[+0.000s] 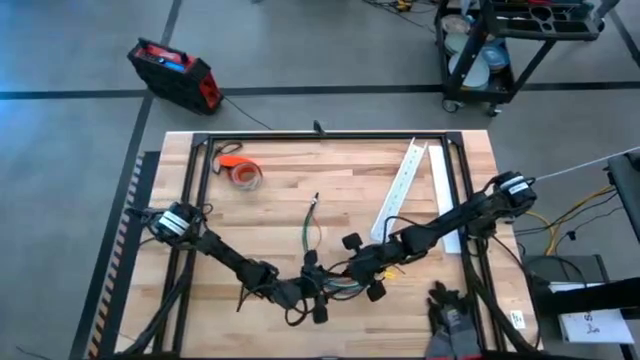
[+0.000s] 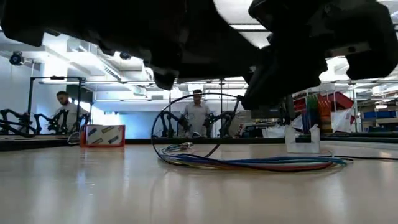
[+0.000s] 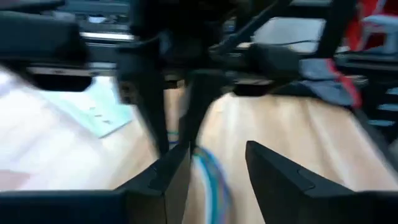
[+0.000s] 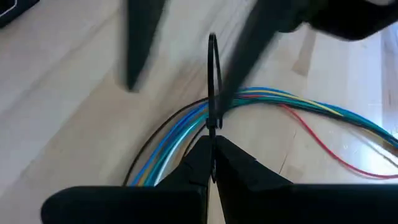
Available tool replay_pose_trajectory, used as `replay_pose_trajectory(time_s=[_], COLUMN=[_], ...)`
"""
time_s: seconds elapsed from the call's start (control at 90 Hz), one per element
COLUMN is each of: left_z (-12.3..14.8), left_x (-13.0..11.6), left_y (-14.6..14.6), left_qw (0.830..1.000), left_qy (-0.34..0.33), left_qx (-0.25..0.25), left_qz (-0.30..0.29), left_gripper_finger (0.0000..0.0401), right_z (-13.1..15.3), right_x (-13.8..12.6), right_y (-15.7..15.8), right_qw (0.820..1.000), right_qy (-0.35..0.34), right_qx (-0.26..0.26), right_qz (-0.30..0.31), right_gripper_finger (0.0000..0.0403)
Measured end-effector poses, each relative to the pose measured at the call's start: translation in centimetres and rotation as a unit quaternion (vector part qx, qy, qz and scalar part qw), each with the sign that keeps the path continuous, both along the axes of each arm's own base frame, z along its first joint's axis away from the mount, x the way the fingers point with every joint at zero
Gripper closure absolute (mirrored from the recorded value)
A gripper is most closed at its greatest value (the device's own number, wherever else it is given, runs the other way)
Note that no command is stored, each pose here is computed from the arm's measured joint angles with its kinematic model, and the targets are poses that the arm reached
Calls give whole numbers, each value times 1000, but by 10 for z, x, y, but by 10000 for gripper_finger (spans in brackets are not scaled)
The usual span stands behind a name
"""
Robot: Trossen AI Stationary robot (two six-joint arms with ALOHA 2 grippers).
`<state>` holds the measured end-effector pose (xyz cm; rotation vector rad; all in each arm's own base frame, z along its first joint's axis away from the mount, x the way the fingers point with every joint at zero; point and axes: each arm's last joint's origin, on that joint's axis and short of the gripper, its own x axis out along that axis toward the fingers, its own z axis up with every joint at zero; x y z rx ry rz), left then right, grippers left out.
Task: Ziptie cables
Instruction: Wrap the cables together using a black zip tie
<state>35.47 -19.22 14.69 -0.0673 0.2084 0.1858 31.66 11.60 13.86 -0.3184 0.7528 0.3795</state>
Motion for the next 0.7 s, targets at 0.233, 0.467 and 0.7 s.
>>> replay_pose_trajectory(time_s=[0.233, 0.467, 0.7], left_z=[-11, -13, -14], left_x=[-2, 0, 4], left_y=[7, 10, 17], left_qw=[998, 998, 998], left_qy=[51, 58, 63], left_qx=[10, 7, 7], left_qz=[21, 15, 21], left_gripper_finger=[265, 297, 323], right_z=[0, 0, 1], right_x=[0, 1, 1], right_y=[0, 0, 0], right_qw=[1000, 1000, 1000], right_qy=[-2, -4, -5], right_qx=[1, 2, 3], right_qz=[-2, -2, -5], right_gripper_finger=[403, 403, 403])
